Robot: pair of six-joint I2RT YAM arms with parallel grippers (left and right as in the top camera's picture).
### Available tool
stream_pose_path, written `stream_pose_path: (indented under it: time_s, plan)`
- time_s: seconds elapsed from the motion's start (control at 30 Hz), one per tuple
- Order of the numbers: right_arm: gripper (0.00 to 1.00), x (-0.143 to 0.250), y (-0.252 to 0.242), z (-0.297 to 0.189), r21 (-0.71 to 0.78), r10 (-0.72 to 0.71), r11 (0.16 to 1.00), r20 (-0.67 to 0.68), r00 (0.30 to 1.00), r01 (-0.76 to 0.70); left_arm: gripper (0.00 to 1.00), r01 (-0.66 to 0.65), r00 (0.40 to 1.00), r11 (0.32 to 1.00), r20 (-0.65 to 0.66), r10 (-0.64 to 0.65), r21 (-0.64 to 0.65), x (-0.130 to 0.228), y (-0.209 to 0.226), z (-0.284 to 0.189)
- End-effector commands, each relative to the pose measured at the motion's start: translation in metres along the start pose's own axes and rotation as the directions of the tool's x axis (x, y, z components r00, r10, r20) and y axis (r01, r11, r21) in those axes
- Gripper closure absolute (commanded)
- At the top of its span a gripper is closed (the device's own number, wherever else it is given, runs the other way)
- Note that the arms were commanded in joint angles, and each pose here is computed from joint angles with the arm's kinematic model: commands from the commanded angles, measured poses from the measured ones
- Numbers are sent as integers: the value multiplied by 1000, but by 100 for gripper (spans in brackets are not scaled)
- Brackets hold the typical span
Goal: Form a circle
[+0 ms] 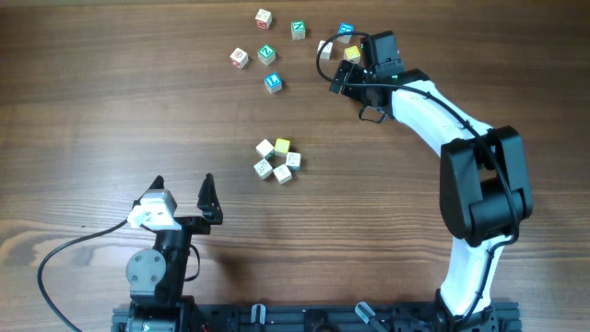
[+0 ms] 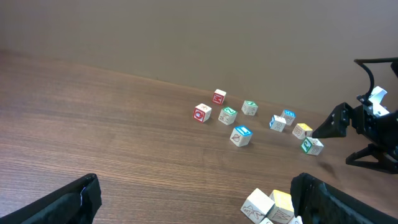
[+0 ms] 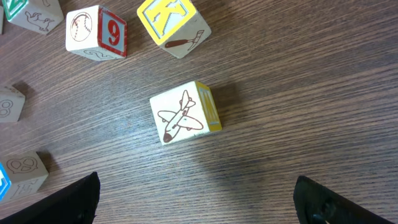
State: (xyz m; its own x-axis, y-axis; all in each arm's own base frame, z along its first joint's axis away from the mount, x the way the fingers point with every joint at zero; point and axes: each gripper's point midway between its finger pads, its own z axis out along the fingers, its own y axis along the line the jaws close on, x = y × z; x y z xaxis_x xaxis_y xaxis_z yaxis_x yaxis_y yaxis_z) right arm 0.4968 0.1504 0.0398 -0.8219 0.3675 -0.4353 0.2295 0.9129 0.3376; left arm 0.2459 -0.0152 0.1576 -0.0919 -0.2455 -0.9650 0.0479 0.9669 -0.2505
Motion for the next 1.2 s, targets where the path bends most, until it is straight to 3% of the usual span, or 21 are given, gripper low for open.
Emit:
stream_pose_path:
  time_s: [0.0, 0.13, 0.23, 0.3, 0.4, 0.53, 0.7, 0.8, 0.93, 1.07, 1.17]
  plan:
    - [0, 1, 2, 0, -8, 6, 1000, -4, 1000, -6, 0, -21, 1000, 1000, -2, 21, 9, 2, -1, 0]
    - [0, 3, 0, 1, -4, 6, 1000, -9, 1000, -6, 0, -21, 1000, 1000, -2, 21, 9, 2, -1, 0]
    - [0, -17, 16, -31, -50, 4, 999, 53, 999, -2, 0, -21, 1000, 1000, -2, 21, 9, 2, -1, 0]
    - [0, -40, 32, -71, -100, 4, 995, 136, 991, 10, 0, -21, 1000, 1000, -2, 21, 9, 2, -1, 0]
    - [0, -94, 21, -151, 18, -67, 998, 394, 917, 66, 0, -21, 1000, 1000, -2, 21, 9, 2, -1, 0]
    - [0, -116, 28, -226, -24, -26, 999, 533, 846, 46, 0, -21, 1000, 1000, -2, 21, 9, 2, -1, 0]
    - [0, -91, 9, -235, 125, -246, 969, 450, 859, 212, 0, -21, 1000, 1000, -2, 21, 9, 2, -1, 0]
    - [0, -76, 14, -228, 157, -462, 885, 422, 780, 439, 0, -21, 1000, 1000, -2, 21, 9, 2, -1, 0]
    - [0, -52, 12, -217, 161, -595, 790, 434, 676, 592, 0, -21, 1000, 1000, -2, 21, 9, 2, -1, 0]
    - [0, -9, -26, -190, 138, -596, 795, 352, 721, 590, 0, -21, 1000, 1000, -2, 21, 9, 2, -1, 0]
    - [0, 40, -66, -151, 26, -567, 813, 259, 782, 581, 0, -21, 1000, 1000, -2, 21, 9, 2, -1, 0]
